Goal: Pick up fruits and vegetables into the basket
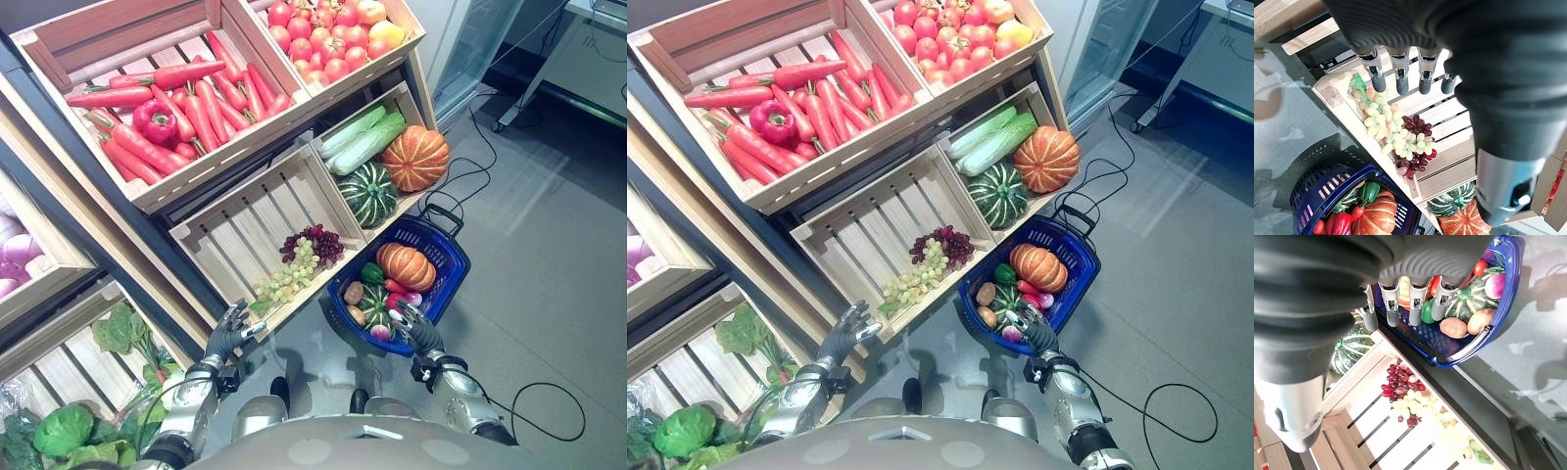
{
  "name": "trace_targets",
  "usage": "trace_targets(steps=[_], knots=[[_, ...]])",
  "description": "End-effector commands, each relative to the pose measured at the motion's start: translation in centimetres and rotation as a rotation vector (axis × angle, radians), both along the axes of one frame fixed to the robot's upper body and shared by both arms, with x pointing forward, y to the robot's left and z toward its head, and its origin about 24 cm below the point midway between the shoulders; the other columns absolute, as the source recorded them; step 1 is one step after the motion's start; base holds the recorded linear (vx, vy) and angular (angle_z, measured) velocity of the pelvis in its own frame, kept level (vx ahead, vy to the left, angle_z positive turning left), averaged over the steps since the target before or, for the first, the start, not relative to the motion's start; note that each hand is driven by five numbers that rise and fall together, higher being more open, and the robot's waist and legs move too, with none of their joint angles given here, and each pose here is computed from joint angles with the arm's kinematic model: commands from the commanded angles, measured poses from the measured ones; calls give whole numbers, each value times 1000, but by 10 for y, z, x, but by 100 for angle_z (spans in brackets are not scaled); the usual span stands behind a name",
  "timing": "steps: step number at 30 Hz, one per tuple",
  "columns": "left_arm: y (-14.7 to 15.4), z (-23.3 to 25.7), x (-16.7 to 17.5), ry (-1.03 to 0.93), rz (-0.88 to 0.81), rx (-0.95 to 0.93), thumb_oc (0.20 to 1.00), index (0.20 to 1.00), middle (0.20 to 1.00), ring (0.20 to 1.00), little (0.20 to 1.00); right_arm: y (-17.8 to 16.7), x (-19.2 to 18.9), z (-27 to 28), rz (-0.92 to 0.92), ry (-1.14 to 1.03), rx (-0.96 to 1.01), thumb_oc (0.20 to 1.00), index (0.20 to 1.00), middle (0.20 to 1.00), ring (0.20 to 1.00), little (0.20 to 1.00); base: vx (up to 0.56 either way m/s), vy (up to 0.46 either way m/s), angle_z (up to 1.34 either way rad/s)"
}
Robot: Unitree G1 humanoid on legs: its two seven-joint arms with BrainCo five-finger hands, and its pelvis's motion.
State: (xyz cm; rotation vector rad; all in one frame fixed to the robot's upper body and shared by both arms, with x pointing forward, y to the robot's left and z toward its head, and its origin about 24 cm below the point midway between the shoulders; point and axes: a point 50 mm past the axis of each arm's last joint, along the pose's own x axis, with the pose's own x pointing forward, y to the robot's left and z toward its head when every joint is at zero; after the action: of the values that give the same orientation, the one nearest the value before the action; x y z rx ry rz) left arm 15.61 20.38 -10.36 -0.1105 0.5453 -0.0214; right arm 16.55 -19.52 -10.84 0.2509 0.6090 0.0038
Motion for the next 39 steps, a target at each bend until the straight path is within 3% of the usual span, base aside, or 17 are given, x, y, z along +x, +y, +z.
trace_targets(steps=[1,20,32,39], knots=[[-5,8,18,-67,-17,-6,1000,1000,1000,1000,1000,10,22,14,55,-103,28,1000,1000,1000,1000,1000,0,0,0],[-1,31,32,-220,-33,42,1000,1000,1000,1000,1000,9,24,22,66,-154,79,1000,1000,1000,1000,1000,0,0,0],[15,72,51,-421,44,237,1000,1000,1000,1000,1000,7,33,56,40,-335,53,1000,1000,1000,1000,1000,22,2,-1],[21,99,65,-548,81,493,1000,1000,1000,1000,1000,4,40,78,50,-445,-15,1000,1000,1000,1000,1000,23,17,-5]])
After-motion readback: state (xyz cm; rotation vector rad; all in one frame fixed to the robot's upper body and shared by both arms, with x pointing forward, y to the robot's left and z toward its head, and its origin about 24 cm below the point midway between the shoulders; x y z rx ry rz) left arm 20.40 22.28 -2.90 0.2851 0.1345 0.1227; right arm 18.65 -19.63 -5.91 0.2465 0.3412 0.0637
